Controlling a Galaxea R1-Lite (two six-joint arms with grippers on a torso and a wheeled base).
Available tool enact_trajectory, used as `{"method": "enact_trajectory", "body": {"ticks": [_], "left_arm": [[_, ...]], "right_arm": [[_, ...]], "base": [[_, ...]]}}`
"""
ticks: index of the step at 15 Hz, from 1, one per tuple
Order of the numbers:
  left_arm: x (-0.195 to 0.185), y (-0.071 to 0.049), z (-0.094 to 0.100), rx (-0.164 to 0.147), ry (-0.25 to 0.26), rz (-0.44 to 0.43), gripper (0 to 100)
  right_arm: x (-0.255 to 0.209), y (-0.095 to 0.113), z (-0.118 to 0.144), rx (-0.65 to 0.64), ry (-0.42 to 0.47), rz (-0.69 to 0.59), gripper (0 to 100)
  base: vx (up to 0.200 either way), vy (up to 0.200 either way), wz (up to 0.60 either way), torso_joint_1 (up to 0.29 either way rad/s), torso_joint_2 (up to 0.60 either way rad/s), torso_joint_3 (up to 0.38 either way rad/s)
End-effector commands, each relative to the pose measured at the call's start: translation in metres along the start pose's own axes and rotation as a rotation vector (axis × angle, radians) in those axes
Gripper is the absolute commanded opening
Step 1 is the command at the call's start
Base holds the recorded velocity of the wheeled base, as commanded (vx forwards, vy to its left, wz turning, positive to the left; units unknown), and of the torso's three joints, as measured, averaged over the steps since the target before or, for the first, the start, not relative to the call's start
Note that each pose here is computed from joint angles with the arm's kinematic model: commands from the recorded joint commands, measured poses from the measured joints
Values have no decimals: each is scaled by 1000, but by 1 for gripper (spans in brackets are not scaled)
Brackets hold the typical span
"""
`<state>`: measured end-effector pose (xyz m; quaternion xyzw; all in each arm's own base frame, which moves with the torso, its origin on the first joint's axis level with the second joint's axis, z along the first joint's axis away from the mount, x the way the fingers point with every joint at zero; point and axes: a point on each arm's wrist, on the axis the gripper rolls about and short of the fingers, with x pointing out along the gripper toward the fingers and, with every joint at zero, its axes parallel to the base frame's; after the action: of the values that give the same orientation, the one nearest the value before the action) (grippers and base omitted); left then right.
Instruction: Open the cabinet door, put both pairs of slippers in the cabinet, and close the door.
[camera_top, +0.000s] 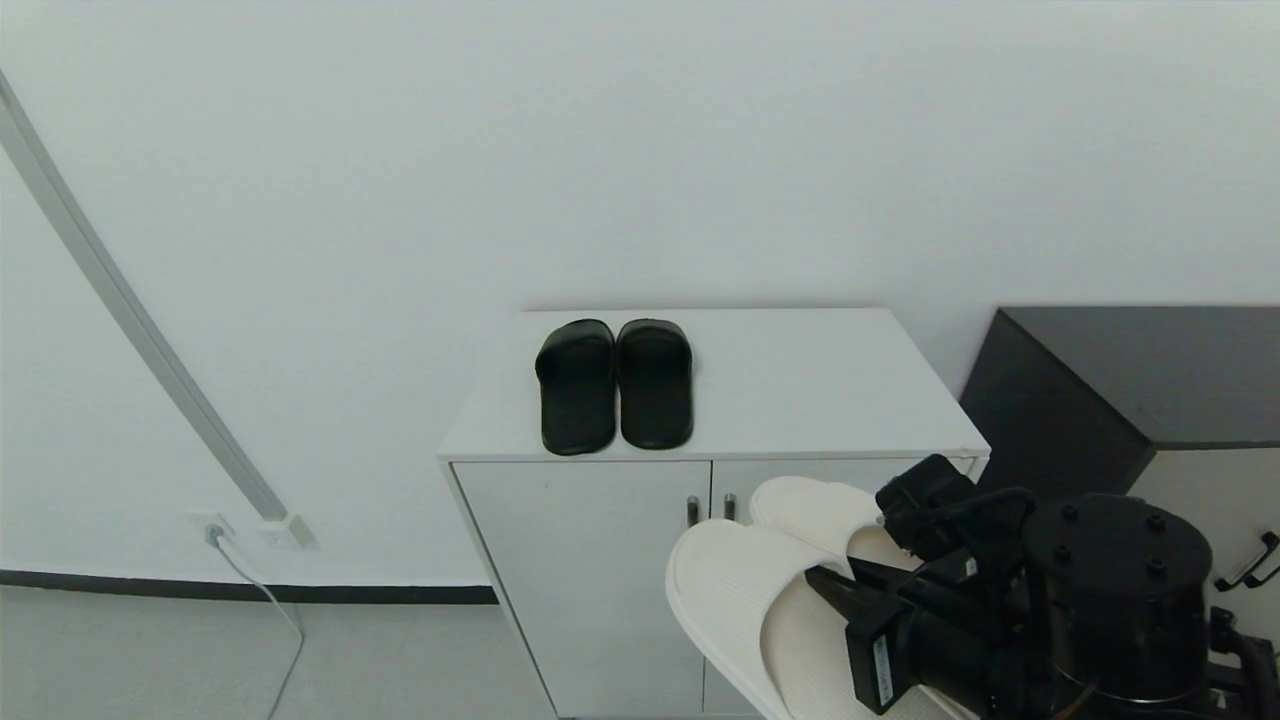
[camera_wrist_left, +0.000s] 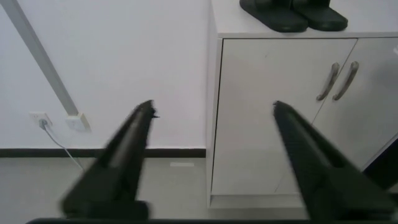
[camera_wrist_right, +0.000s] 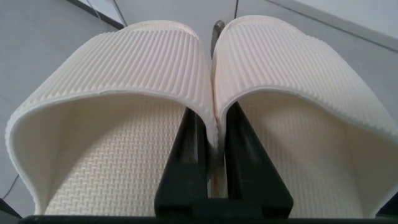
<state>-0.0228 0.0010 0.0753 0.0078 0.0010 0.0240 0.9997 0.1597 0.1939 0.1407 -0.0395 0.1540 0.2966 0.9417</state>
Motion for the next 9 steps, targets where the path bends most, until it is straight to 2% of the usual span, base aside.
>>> {"method": "enact_trajectory", "body": {"ticks": [1,9], "left_arm": [[0,0,0,0,0,1,100],[0,0,0,0,0,1,100]], "right_arm": [[0,0,0,0,1,1,0],[0,0,-1,-1,4,2,0]], "base": [[0,0,0,-168,373,188],[0,0,0,-217,508,292]]}}
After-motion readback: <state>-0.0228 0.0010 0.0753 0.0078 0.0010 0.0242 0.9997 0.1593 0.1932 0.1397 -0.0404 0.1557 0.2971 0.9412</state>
